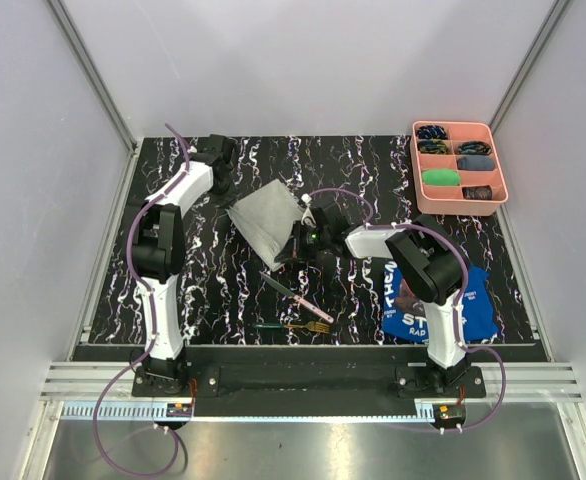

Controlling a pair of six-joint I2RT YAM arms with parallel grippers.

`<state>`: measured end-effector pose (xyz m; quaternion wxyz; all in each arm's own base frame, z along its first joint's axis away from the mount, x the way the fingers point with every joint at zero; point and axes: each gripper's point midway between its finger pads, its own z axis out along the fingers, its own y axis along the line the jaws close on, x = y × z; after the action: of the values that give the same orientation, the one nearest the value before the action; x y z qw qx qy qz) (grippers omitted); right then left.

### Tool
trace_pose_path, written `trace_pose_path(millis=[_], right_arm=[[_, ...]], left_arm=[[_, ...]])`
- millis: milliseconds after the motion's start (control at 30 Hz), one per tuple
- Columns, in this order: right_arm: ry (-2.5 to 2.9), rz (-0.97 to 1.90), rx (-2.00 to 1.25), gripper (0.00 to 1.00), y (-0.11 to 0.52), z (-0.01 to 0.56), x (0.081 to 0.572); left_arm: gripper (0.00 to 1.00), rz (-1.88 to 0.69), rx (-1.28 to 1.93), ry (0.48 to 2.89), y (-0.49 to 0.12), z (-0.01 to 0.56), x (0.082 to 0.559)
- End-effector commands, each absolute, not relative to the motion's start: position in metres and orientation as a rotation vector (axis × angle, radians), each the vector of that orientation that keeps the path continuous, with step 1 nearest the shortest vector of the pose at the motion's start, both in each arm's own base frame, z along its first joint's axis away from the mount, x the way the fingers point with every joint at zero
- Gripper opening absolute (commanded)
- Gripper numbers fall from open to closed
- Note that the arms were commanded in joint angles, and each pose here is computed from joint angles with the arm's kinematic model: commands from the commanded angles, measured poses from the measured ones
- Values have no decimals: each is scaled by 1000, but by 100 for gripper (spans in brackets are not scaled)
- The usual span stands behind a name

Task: Fold the napkin into a case and place the utensils inside
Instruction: Pick up the lower triangle-folded napkin from the center of the board, then fold the lower triangle-folded napkin at the center of the board.

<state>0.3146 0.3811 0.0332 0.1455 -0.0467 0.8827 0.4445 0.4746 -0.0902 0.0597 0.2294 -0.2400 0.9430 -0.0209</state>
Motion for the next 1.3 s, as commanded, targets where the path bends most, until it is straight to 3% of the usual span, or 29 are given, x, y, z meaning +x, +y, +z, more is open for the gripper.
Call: trace_pose_path(millis=[0, 100, 233, 533, 767, 900, 1067, 1267], right_arm=[[2639, 1236, -146, 0, 365, 28, 291], [2627, 1208, -175, 1, 363, 32, 294], [2644, 1249, -204, 11, 368, 34, 291], [2638, 1185, -264, 49, 367, 56, 310], [2548, 1144, -319, 59, 373, 93, 345], [2501, 1142, -301, 59, 382, 99, 381], [2406, 1187, -313, 50, 408, 110, 430], [2370, 1285, -314, 22, 435, 93, 464]], left_arm=[[3, -28, -690, 2361, -69, 109, 522], [2, -31, -689, 2366, -70, 108, 520], [0, -28, -661, 2374, -71, 109, 518], [0, -38, -610, 2404, -80, 101, 519], [0, -38, -600, 2404, -80, 103, 519], [0, -49, -600, 2417, -82, 99, 518], [0, -45, -594, 2419, -83, 99, 517], [0, -53, -587, 2416, -84, 102, 517]])
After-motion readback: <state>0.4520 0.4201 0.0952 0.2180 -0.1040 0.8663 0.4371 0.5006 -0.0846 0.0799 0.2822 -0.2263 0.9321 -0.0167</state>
